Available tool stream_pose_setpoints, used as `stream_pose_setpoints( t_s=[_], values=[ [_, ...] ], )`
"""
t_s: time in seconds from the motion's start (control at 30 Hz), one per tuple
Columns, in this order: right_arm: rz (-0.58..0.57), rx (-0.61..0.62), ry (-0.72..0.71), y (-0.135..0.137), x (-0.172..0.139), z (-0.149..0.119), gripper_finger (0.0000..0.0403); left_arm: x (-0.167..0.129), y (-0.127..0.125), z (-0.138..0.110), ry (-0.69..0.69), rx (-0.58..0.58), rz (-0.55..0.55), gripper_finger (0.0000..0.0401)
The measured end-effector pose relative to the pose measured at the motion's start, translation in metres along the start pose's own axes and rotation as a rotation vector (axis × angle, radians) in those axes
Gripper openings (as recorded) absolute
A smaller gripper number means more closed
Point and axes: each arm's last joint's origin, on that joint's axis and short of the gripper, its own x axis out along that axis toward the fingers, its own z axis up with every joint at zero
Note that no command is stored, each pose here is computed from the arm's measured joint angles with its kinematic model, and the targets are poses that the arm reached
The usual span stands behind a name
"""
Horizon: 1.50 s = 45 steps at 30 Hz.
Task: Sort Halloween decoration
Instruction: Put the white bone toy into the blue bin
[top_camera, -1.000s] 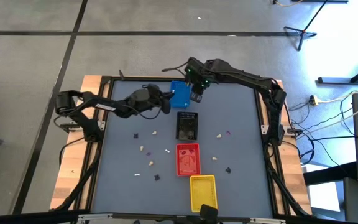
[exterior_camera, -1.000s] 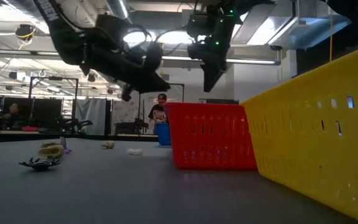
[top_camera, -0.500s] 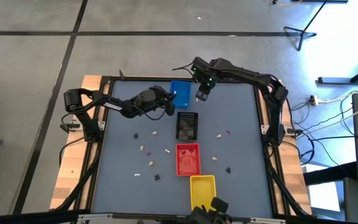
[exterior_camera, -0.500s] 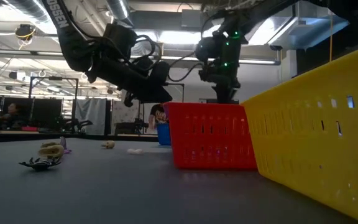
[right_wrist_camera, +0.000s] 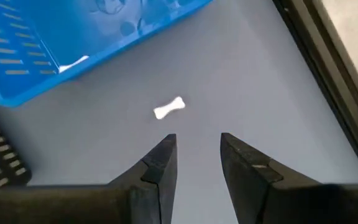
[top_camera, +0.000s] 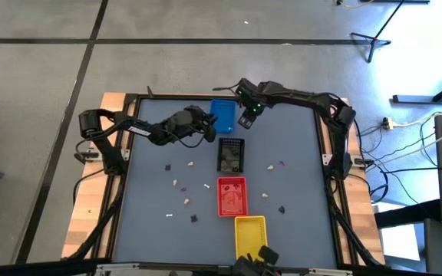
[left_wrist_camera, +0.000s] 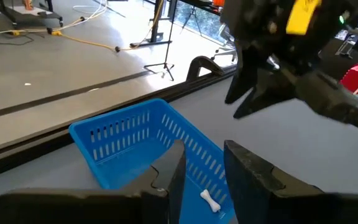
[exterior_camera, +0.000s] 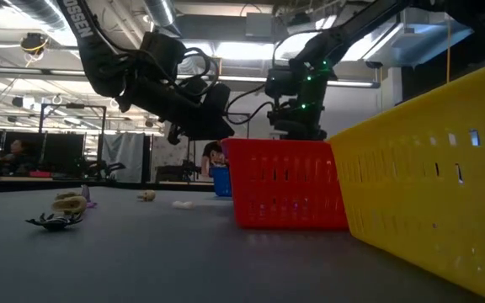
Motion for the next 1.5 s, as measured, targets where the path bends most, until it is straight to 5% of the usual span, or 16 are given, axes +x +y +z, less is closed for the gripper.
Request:
stream_pose_setpoints(
  t_s=[0.87, 1.5],
  values=[
    [0.018, 0.457, -0.125, 0.019, 0.035, -0.013, 0.0122, 0.0, 0.0, 0.0, 0.0, -0.001, 0.0, 0.0103],
    [0.006, 0.506, -0.181, 0.037, 0.048, -0.022, 0.0122, 0.0, 0.0, 0.0, 0.0, -0.001, 0.0, 0.0103]
  ],
)
